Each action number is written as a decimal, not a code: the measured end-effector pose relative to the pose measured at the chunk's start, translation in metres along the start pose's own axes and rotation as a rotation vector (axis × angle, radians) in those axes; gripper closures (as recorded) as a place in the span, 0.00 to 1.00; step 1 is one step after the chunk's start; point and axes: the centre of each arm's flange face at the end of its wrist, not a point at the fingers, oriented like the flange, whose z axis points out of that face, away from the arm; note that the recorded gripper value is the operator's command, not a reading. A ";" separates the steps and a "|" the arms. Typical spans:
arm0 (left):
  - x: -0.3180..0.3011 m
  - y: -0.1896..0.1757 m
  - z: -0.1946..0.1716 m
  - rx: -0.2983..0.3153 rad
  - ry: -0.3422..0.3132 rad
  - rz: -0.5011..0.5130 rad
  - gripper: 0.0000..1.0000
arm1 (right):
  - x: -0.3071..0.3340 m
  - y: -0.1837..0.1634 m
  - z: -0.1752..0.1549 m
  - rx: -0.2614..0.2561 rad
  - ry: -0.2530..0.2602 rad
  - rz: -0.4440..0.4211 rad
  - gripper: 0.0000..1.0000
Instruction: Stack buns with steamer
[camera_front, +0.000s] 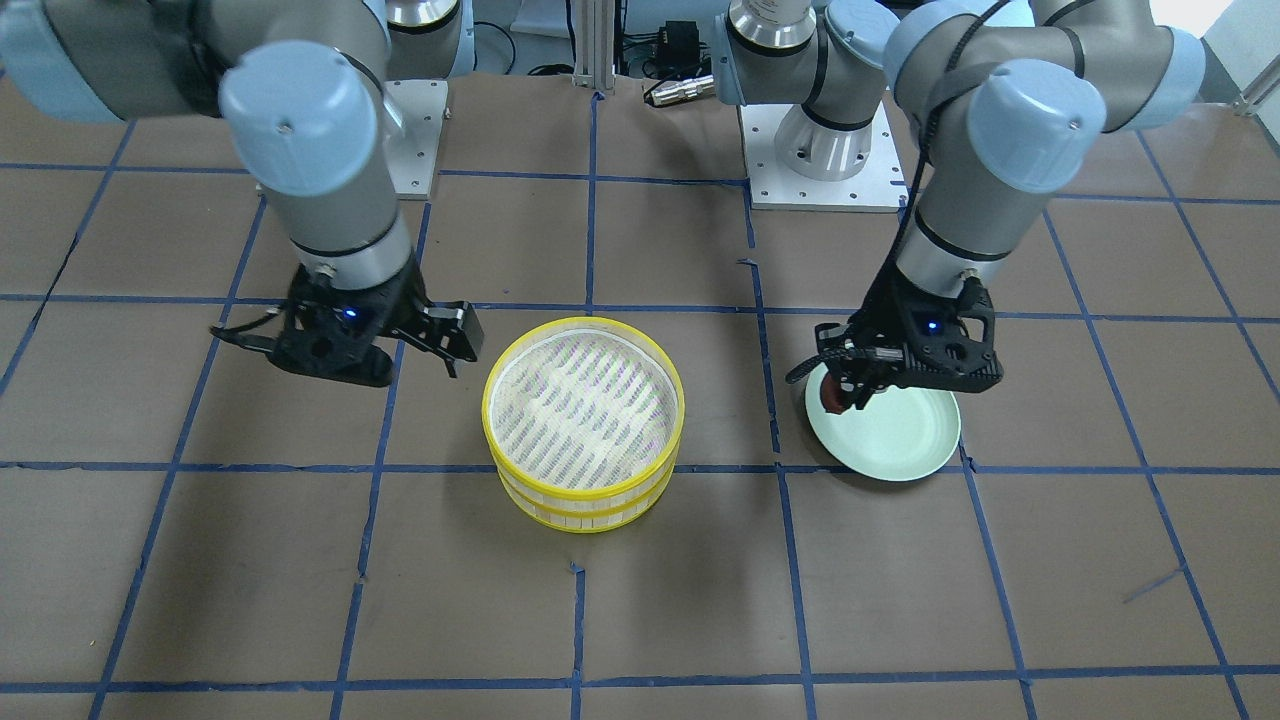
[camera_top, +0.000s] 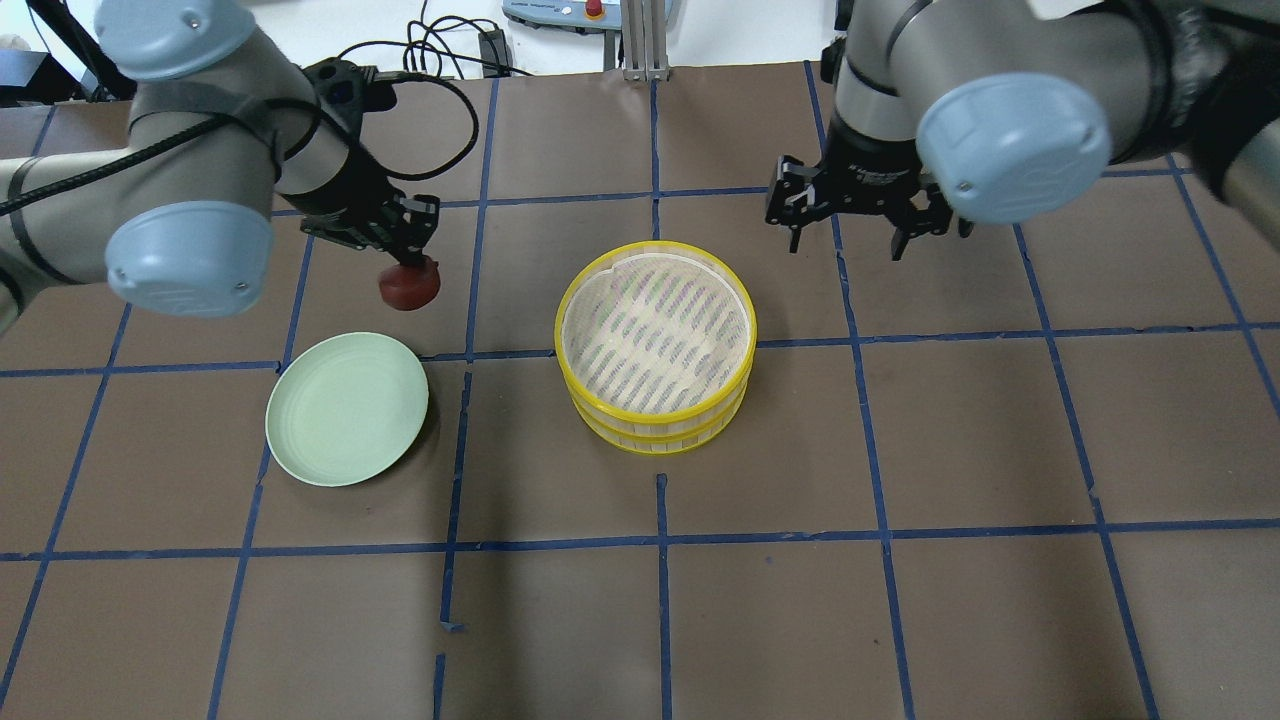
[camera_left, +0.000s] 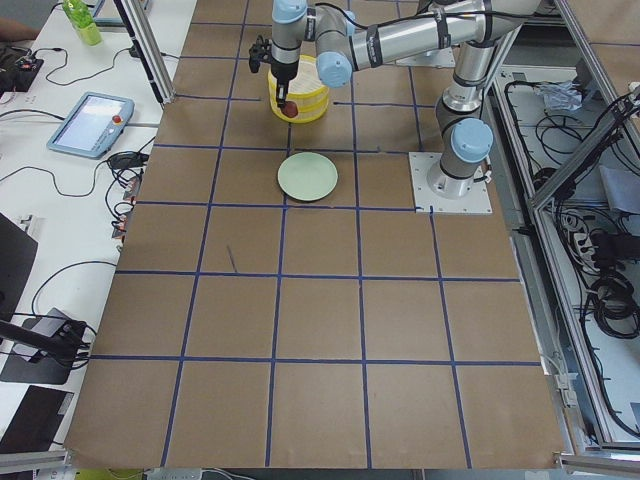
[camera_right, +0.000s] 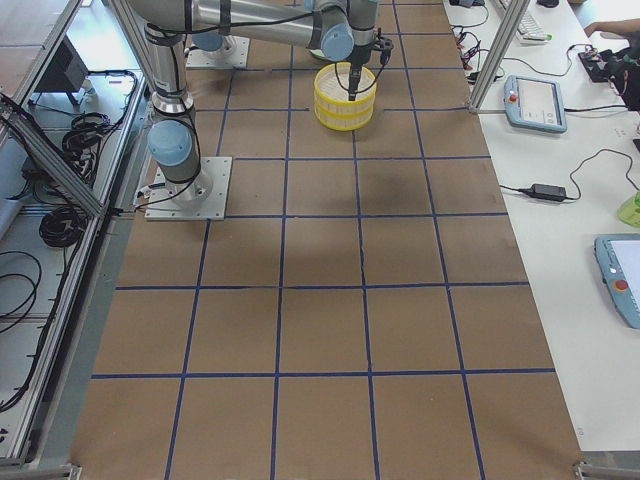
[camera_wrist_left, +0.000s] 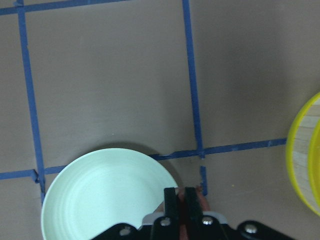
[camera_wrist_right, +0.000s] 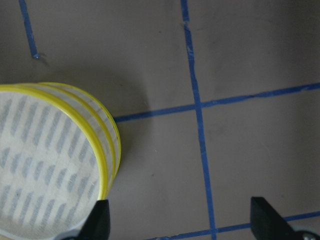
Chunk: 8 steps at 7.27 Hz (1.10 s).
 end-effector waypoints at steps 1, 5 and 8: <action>0.044 0.000 -0.007 0.017 0.020 -0.028 0.83 | 0.024 0.010 -0.029 -0.010 -0.002 -0.016 0.00; 0.173 0.008 0.033 0.032 0.141 -0.092 0.52 | 0.044 0.030 -0.060 0.008 -0.009 -0.093 0.00; 0.190 0.007 0.089 0.010 0.133 -0.086 0.00 | 0.044 0.034 -0.063 0.017 -0.010 -0.100 0.00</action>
